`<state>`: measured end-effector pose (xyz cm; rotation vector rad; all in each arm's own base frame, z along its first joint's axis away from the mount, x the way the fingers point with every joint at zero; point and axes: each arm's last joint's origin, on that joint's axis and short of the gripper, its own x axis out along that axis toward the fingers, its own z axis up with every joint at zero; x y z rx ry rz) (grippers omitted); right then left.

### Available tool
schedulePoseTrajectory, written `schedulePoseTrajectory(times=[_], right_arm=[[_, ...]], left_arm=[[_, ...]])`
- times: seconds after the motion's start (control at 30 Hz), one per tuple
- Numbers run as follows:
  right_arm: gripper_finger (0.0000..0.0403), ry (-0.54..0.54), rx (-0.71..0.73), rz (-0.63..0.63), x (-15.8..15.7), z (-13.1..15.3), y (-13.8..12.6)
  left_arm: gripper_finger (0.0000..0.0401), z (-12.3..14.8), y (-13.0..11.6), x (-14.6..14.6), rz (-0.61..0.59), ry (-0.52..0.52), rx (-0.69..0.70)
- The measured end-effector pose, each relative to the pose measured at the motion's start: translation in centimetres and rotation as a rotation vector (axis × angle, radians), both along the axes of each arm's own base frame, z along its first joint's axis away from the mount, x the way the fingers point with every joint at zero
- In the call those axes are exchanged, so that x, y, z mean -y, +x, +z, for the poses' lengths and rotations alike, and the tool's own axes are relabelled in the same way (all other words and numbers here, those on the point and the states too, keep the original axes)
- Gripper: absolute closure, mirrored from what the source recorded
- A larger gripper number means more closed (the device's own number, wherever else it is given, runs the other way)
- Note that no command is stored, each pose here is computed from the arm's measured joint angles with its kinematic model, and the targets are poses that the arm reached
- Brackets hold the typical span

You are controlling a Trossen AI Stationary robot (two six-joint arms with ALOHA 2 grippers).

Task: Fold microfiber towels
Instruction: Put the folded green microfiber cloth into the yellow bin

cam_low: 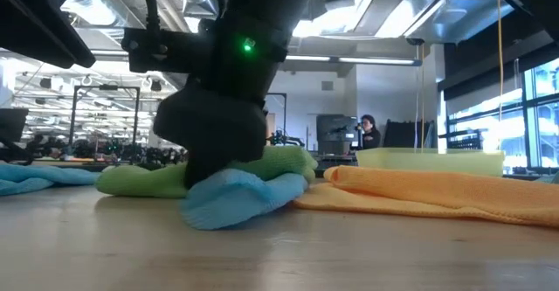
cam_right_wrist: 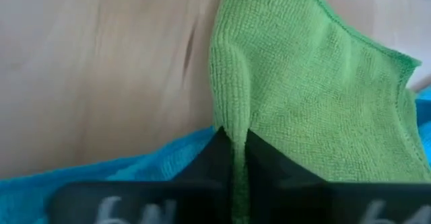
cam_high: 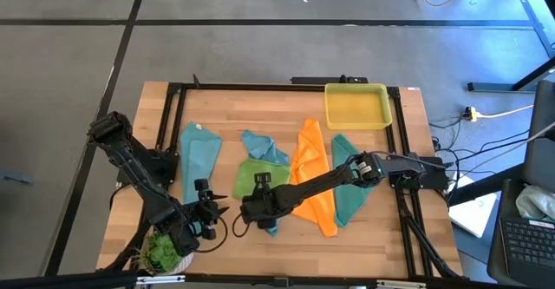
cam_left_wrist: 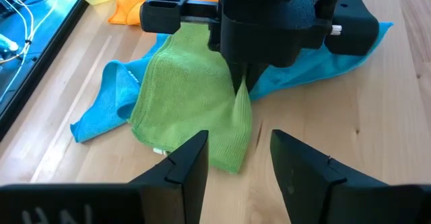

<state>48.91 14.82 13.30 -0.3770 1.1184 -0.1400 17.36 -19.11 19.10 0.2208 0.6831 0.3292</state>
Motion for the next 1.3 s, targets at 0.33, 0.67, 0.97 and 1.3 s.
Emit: schedulePoseTrajectory(times=[0.33,0.67,0.97,1.3], right_arm=[[0.0397,-0.088,-0.097,0.014,1.1,6.5,-0.3],[0.0397,-0.042,-0.161,-0.188,8.2,15.7,-5.5],[0.0397,0.070,-0.203,-0.335,14.8,20.0,-9.1],[0.0396,0.134,-0.274,-0.418,20.1,17.3,-13.7]], left_arm=[[0.0248,0.0,-0.1,0.1,-0.001,-0.003,0.002],[0.0248,-0.1,-1.3,1.2,-0.004,-0.082,0.037],[0.0248,0.0,-2.0,1.8,-0.021,-0.113,0.064],[0.0248,-0.6,-2.5,2.5,-0.023,-0.129,0.074]])
